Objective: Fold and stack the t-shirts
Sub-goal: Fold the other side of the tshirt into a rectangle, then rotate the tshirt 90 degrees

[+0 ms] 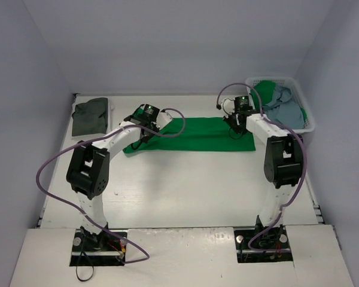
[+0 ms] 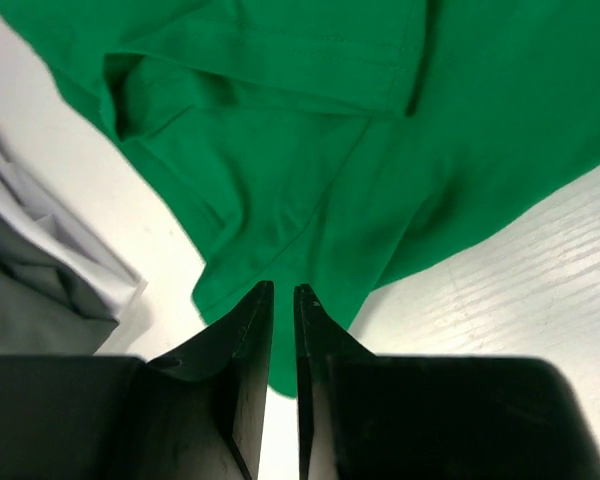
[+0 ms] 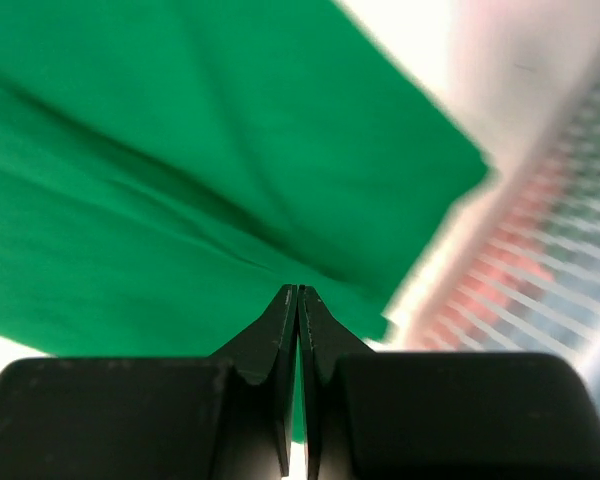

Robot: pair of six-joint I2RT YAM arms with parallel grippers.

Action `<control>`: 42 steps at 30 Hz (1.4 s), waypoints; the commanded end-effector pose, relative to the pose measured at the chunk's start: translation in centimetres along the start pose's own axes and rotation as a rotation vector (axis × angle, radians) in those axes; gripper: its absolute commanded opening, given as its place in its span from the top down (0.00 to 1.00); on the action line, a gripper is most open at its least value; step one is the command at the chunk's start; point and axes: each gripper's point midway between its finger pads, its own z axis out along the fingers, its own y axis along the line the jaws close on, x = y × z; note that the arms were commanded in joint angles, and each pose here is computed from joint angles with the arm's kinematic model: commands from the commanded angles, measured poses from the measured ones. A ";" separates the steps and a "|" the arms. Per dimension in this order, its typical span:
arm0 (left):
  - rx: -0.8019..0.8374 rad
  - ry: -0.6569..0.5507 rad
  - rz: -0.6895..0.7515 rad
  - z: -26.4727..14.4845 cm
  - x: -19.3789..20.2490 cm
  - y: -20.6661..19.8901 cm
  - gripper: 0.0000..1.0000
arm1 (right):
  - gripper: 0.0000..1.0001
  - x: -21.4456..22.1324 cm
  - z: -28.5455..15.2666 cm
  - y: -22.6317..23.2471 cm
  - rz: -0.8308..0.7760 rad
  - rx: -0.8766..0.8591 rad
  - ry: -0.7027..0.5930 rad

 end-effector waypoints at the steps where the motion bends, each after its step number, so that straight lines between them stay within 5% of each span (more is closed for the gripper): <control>1: -0.014 -0.081 -0.055 -0.6 -2.6 1.1 0.90 | 1.00 -0.2 0.9 2.9 -0.023 -0.106 0.004; 13: 0.001 0.018 -0.019 4.1 -0.1 -0.4 0.93 | 1.00 1.5 4.0 6.5 -0.053 -0.190 0.104; 21: -0.066 0.058 -0.034 6.3 0.5 1.5 0.92 | 1.00 4.9 2.3 9.8 -0.132 -0.292 0.193; 28: -0.090 0.084 -0.056 8.2 0.5 3.4 0.74 | 1.00 8.2 -1.9 14.7 -0.273 -0.422 0.236; 42: 0.117 -0.155 0.019 7.2 -5.8 3.4 0.73 | 1.00 8.4 -11.3 30.1 -0.571 -0.638 0.127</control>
